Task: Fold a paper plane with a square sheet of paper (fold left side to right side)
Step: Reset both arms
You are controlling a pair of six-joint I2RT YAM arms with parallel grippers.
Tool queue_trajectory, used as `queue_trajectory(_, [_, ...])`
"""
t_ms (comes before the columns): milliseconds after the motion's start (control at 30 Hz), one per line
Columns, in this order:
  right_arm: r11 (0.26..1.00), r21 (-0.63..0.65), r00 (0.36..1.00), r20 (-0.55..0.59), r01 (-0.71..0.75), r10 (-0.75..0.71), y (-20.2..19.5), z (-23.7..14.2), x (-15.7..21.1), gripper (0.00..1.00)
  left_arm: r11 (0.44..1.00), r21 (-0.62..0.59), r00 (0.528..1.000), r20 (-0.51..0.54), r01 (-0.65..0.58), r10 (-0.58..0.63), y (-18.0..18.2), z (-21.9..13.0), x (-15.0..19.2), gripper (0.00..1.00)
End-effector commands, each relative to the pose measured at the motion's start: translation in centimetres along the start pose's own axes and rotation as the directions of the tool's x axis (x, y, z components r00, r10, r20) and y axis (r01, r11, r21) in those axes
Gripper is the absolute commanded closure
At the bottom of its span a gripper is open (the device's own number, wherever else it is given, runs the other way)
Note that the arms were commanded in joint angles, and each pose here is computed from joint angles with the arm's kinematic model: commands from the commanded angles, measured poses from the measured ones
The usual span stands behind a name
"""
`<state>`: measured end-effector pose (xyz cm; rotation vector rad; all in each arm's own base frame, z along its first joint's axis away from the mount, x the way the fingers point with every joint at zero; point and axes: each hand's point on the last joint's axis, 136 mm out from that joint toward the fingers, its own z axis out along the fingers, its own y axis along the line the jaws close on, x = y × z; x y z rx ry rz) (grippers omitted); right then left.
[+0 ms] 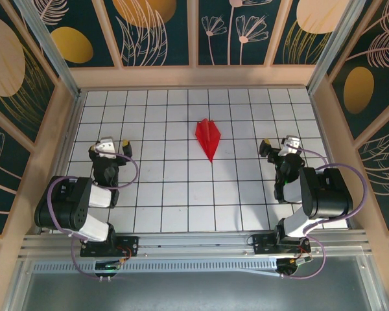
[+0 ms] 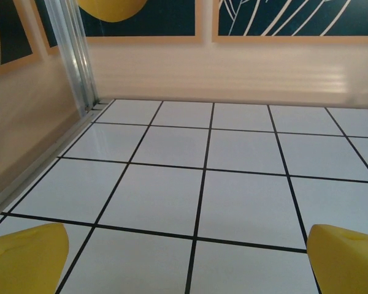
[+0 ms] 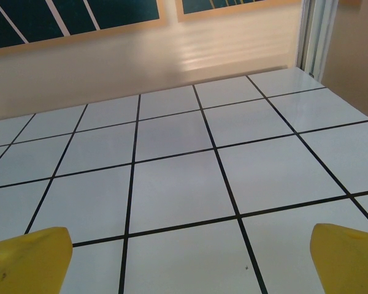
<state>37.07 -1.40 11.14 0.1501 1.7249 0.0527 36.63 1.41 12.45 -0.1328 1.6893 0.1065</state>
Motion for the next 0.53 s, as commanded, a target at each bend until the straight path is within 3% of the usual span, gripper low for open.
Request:
queue_trajectory(0, [1.0,-0.009,0.998,0.058,0.013,-0.012,0.23,0.2,-1.6,0.01,0.999,-0.004,0.998,0.038,0.041,-0.041,0.31,0.78,-1.37,0.01])
queue_trajectory(500, [1.0,-0.007,0.998,0.06,0.012,-0.012,0.17,0.23,-1.66,0.01,0.999,-0.007,0.998,0.041,0.041,-0.041,0.39,0.66,-1.41,0.01])
